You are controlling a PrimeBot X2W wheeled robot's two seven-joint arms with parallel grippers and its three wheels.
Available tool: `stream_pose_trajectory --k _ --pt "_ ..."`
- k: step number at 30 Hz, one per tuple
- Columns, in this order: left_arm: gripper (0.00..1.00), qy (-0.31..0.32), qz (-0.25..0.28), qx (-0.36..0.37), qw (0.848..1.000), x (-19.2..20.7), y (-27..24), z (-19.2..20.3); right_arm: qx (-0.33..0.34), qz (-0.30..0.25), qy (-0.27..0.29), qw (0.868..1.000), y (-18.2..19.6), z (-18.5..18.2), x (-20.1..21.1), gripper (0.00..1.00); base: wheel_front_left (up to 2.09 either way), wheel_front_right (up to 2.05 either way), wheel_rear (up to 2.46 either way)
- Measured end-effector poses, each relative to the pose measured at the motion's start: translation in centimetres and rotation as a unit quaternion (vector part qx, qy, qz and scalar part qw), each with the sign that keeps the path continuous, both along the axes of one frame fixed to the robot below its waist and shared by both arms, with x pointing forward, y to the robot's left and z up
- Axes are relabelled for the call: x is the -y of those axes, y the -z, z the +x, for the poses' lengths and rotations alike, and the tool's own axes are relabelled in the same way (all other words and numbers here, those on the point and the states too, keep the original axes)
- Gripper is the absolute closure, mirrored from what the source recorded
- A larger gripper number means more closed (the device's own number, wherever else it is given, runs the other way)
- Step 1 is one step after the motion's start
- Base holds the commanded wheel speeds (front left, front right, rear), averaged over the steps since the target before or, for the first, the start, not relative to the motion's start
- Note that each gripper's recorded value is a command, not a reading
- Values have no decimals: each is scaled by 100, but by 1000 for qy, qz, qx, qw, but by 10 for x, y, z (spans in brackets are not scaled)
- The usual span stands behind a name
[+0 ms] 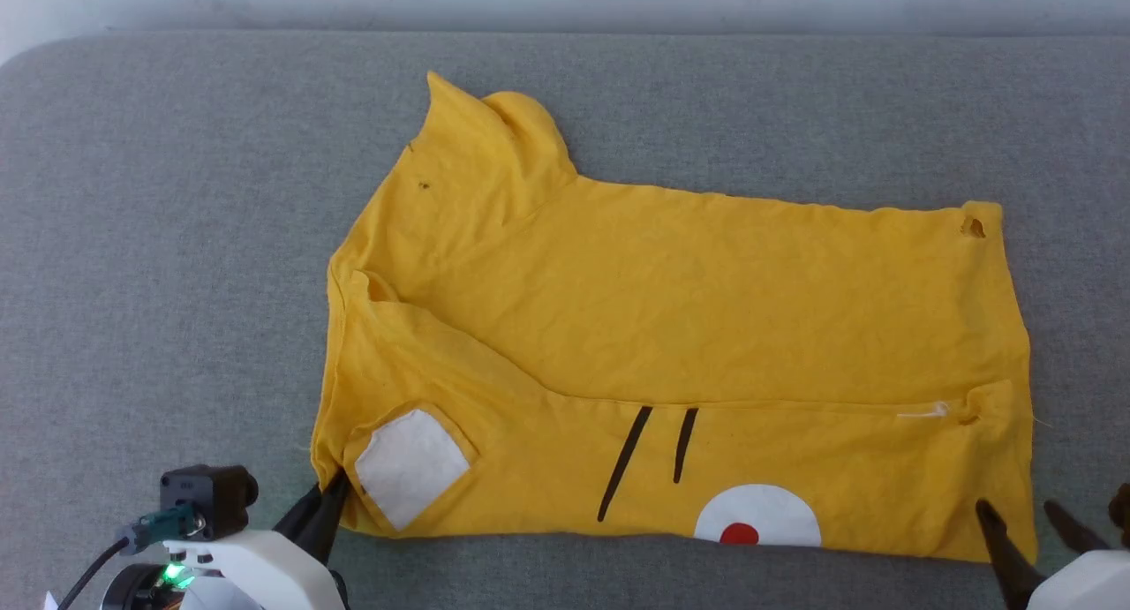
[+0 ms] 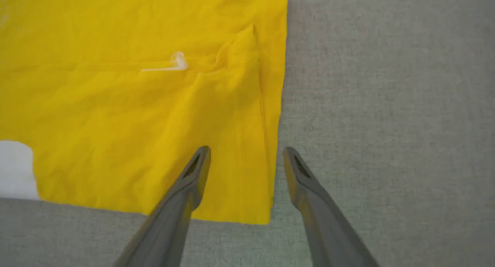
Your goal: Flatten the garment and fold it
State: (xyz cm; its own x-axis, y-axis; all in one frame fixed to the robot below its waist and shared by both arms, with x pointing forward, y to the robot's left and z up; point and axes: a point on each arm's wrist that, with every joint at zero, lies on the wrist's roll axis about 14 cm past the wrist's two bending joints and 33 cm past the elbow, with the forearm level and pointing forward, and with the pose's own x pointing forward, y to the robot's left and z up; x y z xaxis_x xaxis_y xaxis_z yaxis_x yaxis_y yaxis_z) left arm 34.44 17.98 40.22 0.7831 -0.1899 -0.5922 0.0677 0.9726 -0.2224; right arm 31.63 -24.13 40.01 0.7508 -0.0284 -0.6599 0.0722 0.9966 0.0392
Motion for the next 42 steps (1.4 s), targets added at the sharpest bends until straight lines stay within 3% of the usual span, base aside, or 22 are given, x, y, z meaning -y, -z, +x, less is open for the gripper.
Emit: stream_pose_trajectory --k 6,13,15,25,33,42 --pt "100 1 -2 -6 1000 2 2 -2 -49 20 5 999 20 -18 -9 0 0 0 0" --pt "100 -4 -1 -1 1000 0 -2 -4 -62 26 6 998 29 -24 -9 0 0 0 0" --pt "100 -7 -2 -1 1000 0 -2 -5 -63 24 8 998 31 -25 -7 100 0 0 0" --pt "100 -21 -36 4 999 5 -9 -6 -50 27 3 998 28 -17 -3 100 0 0 0" --pt "100 -47 -67 54 995 -8 -50 2 -5 20 -14 1000 -20 7 1 100 0 0 0" --pt "100 -80 -81 -35 993 -21 -34 -48 -34 27 -3 999 -36 -12 5 100 0 0 0"
